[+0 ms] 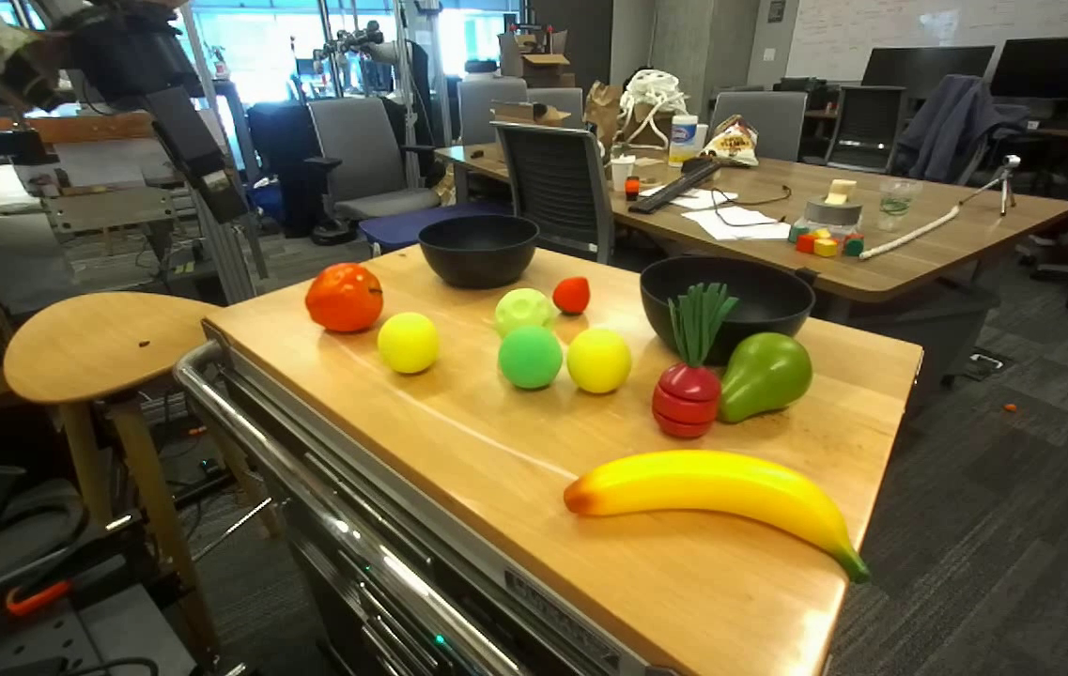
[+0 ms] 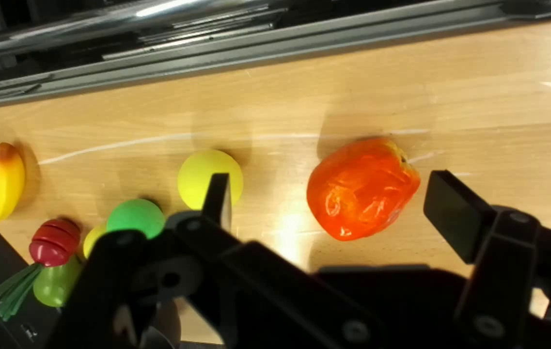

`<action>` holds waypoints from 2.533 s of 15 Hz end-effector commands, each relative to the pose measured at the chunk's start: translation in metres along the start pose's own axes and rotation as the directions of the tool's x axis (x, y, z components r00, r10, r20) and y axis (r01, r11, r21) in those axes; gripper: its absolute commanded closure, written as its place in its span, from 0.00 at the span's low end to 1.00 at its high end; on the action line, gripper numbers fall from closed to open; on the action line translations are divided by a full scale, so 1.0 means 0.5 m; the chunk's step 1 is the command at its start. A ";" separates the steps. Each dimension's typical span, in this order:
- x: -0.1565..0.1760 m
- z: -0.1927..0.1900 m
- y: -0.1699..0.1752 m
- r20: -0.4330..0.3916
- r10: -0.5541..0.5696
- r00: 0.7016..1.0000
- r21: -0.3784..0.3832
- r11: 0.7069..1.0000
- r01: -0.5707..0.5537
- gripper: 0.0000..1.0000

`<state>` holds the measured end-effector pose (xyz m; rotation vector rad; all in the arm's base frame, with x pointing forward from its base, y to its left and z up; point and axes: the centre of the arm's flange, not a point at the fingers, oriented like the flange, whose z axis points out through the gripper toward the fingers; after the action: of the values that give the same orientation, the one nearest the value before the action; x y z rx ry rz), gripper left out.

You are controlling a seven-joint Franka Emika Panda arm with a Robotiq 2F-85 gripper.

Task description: Pick up the fruit toys from the table and put them in the two black bowls.

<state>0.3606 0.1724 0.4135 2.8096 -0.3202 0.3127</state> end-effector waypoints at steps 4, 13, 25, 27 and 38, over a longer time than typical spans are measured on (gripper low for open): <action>0.067 0.126 0.012 -0.186 0.197 0.962 0.237 0.960 -0.151 0.00; 0.046 0.109 -0.018 -0.184 0.115 0.976 0.136 0.987 -0.091 0.00; 0.089 0.234 -0.047 -0.204 0.045 0.978 0.054 0.998 -0.034 0.00; 0.087 0.229 -0.059 -0.213 0.032 0.977 0.073 0.997 -0.017 0.00; 0.115 0.198 -0.051 -0.226 0.092 0.970 0.192 0.980 -0.048 0.00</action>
<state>0.4303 0.1617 0.3257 2.8985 -0.3179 0.6968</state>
